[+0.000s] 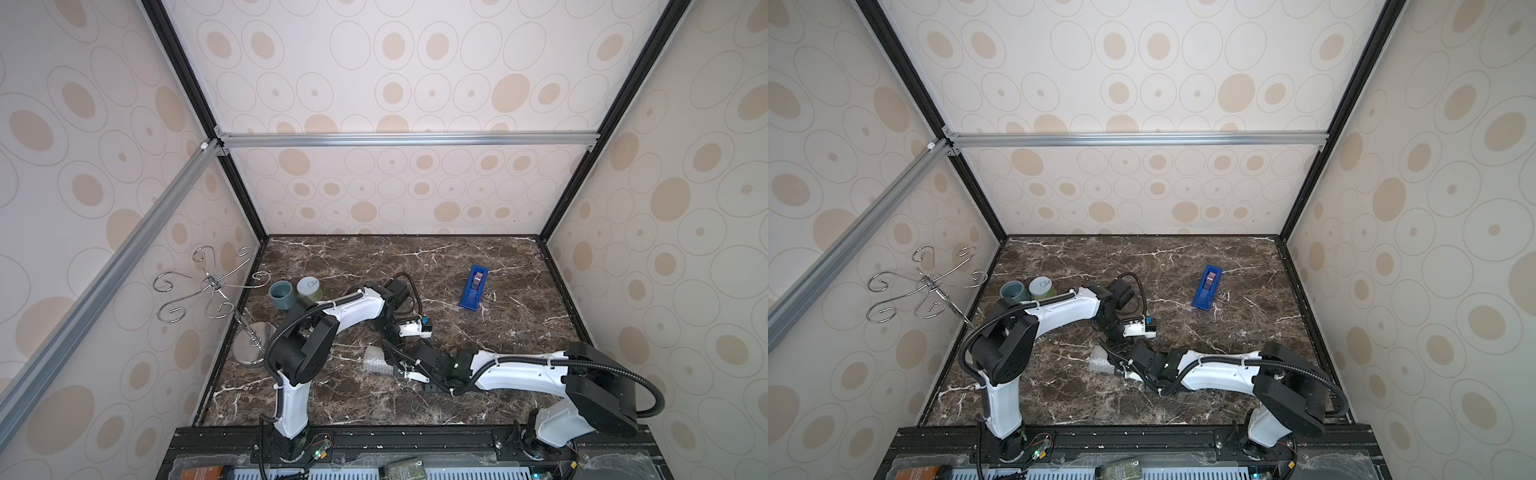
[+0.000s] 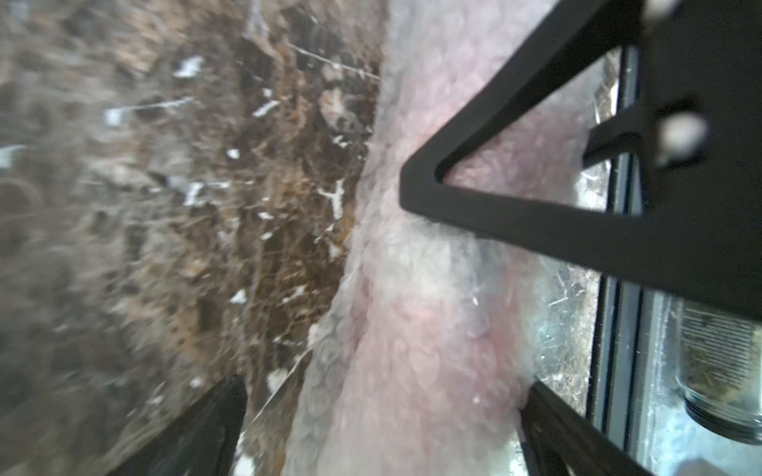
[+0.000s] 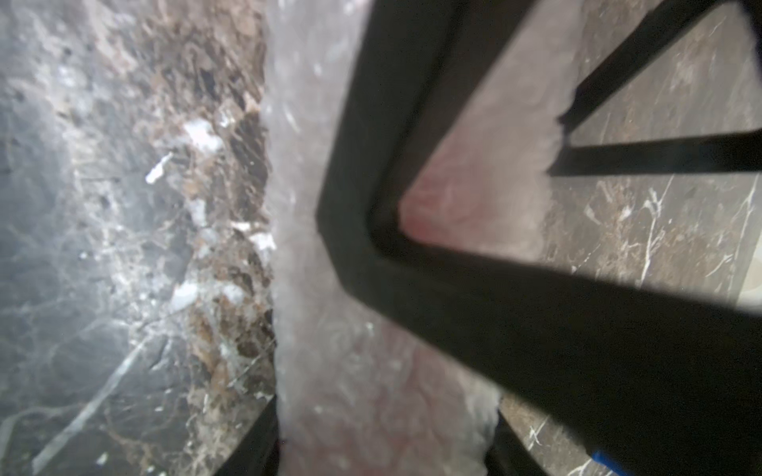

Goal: Wrap wine bottles in bubble wrap
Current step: Wrap the wine bottle in bubble wrap.

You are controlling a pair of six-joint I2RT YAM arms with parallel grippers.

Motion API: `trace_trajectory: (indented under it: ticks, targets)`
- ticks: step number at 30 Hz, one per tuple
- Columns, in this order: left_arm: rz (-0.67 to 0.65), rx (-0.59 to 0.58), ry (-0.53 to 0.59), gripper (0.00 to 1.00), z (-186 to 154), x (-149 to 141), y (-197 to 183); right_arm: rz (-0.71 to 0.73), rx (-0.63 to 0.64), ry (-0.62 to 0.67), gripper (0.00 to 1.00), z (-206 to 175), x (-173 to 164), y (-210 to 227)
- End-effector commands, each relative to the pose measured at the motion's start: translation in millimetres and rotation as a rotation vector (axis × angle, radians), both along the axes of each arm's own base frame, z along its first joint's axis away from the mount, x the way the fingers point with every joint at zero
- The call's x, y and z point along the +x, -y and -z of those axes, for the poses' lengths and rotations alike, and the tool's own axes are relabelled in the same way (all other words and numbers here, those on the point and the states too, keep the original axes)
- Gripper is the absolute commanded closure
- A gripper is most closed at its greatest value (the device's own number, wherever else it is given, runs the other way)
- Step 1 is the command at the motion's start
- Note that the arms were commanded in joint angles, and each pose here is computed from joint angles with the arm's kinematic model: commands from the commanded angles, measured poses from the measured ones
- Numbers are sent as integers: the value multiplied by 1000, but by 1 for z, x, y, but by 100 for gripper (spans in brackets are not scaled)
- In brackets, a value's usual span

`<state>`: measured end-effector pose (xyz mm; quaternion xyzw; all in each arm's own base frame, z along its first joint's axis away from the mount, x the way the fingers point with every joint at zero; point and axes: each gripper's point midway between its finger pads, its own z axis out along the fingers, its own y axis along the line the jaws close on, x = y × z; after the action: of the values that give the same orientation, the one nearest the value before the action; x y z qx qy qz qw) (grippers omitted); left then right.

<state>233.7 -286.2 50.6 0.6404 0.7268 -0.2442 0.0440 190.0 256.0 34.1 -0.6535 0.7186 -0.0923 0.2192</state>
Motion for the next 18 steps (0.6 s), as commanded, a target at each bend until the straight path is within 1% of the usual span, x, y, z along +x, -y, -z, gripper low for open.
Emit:
trace_trajectory:
  ticks: [1,4,6,9,15,18]
  targets:
    - [-34,1,83,0,-15,13,-16,114,-49,-120,83,16,-15,21]
    - [-97,-33,153,0,-29,28,-25,151,-46,-130,84,15,-15,21]
    - [-153,-54,201,0,-39,39,-33,190,-52,-110,85,11,-8,21]
    - [-240,-92,279,0,-56,55,-45,217,-32,-118,86,7,-5,16]
    - [-468,-74,513,0,-83,92,-87,273,-16,-130,86,2,2,7]
    - [-587,-70,604,0,-96,103,-109,305,-20,-135,86,2,6,4]
